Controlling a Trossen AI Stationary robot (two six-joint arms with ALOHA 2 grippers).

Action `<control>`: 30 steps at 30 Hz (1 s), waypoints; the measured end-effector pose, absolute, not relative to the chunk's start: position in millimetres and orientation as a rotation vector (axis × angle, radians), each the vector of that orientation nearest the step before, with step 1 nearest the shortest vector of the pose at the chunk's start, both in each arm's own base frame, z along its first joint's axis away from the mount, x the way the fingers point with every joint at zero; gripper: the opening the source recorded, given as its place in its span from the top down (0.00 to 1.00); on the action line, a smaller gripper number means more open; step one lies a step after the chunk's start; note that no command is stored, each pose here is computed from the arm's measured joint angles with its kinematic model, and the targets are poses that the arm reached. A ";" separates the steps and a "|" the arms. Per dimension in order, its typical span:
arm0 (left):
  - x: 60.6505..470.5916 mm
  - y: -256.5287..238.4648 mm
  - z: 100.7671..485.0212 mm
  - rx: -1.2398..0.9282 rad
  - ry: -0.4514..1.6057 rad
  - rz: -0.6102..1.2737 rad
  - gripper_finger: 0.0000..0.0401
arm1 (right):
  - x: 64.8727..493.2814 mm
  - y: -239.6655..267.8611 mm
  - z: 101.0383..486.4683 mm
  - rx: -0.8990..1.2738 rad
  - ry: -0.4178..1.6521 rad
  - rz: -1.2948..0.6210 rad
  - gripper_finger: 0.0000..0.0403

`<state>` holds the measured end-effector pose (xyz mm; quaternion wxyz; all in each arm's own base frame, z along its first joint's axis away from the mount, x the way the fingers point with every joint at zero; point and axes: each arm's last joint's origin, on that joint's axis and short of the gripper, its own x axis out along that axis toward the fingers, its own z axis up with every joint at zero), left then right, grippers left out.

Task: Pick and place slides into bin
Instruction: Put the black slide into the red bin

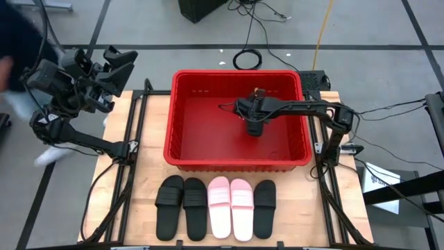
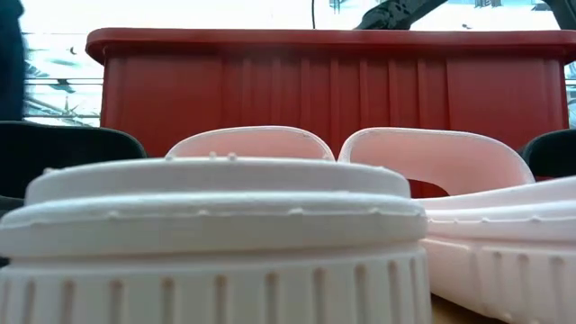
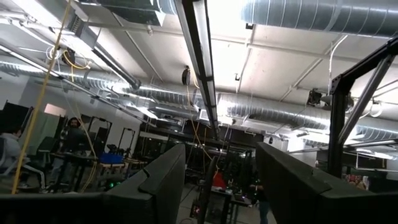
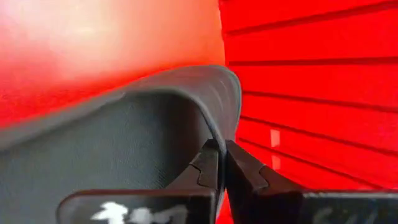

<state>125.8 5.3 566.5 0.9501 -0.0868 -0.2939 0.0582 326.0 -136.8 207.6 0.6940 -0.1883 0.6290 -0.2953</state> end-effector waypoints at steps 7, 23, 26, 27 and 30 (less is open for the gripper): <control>125.4 5.3 566.8 -0.177 -0.602 0.118 0.50 | 318.2 -140.3 205.3 -0.533 1.436 -0.559 1.00; 126.1 5.3 566.7 -0.199 -0.603 0.109 0.50 | 306.7 -170.9 208.7 -0.442 1.402 -0.588 1.00; 126.1 5.3 566.7 -0.199 -0.603 0.109 0.50 | 305.7 -172.4 208.0 -0.415 1.394 -0.565 0.99; 126.1 5.3 566.7 -0.199 -0.603 0.109 0.50 | 305.6 -172.4 206.9 -0.413 1.390 -0.568 0.99; 126.2 5.3 566.7 -0.199 -0.603 0.109 0.50 | 302.2 -170.8 195.6 -0.414 1.395 -0.567 0.98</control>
